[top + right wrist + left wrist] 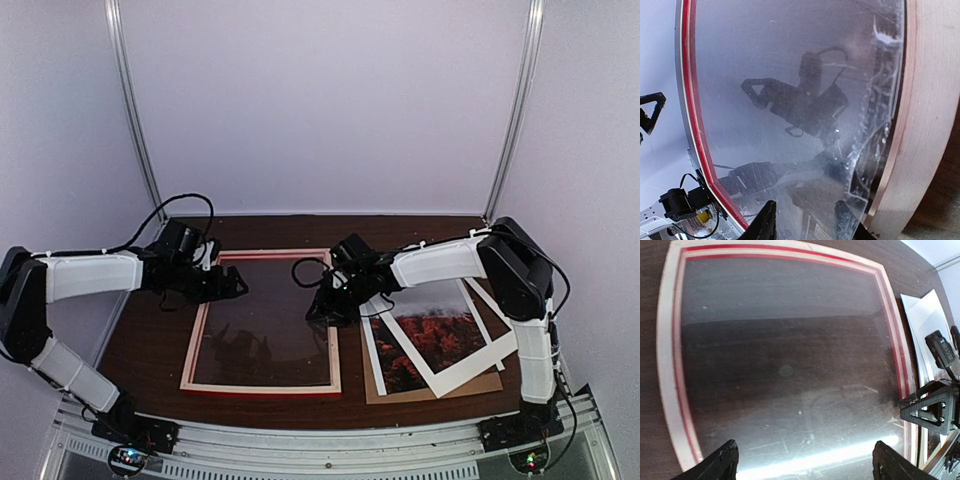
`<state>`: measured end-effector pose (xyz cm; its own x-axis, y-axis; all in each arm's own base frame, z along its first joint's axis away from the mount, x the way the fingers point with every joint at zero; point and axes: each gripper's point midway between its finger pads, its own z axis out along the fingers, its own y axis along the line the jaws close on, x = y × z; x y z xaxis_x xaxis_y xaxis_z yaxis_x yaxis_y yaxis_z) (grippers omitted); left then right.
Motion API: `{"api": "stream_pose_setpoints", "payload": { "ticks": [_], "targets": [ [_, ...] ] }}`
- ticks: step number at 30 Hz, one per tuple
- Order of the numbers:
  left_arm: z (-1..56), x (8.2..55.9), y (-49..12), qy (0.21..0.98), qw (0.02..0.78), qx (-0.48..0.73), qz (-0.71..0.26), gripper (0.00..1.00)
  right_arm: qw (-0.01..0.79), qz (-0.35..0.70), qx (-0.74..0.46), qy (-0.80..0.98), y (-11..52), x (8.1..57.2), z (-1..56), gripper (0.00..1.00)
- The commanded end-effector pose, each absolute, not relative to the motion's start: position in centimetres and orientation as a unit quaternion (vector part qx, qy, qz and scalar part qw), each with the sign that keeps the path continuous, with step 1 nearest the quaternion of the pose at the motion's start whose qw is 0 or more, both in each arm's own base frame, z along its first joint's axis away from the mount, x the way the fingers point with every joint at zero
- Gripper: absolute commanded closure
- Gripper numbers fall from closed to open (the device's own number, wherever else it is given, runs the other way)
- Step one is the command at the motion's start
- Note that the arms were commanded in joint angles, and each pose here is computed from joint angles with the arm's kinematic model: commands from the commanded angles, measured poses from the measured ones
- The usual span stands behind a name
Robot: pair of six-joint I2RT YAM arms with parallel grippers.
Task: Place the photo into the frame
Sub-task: Place the glass panel at the frame body.
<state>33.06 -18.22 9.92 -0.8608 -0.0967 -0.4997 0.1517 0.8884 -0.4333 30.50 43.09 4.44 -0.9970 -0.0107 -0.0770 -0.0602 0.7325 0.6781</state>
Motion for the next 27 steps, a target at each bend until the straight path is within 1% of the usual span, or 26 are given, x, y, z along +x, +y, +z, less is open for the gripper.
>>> {"api": "stream_pose_setpoints", "payload": {
  "ticks": [1,7,12,13,22,27],
  "targets": [
    [9.8,33.1,-22.5,0.922,0.258,0.023,-0.287,0.07,0.048,0.359,-0.025,0.932,43.4,30.8,4.3,0.60],
    [8.5,32.2,-27.1,0.914,0.234,0.032,-0.329,0.07,0.048,0.359,-0.026,0.932,43.3,30.7,4.1,0.60],
    [6.5,31.5,-28.5,0.921,0.206,0.032,-0.330,0.07,0.051,0.361,-0.025,0.931,43.4,30.7,4.4,0.60],
    [6.6,31.8,-28.8,0.918,0.211,0.032,-0.335,0.08,0.052,0.362,-0.026,0.930,43.4,30.7,4.5,0.60],
    [4.9,31.2,-28.0,0.928,0.198,0.019,-0.315,0.08,0.056,0.356,-0.030,0.932,43.0,30.8,4.7,0.60],
    [4.4,30.8,-27.5,0.931,0.195,0.017,-0.308,0.08,0.074,0.339,-0.036,0.937,42.2,31.1,5.4,0.60]
  ]
}}
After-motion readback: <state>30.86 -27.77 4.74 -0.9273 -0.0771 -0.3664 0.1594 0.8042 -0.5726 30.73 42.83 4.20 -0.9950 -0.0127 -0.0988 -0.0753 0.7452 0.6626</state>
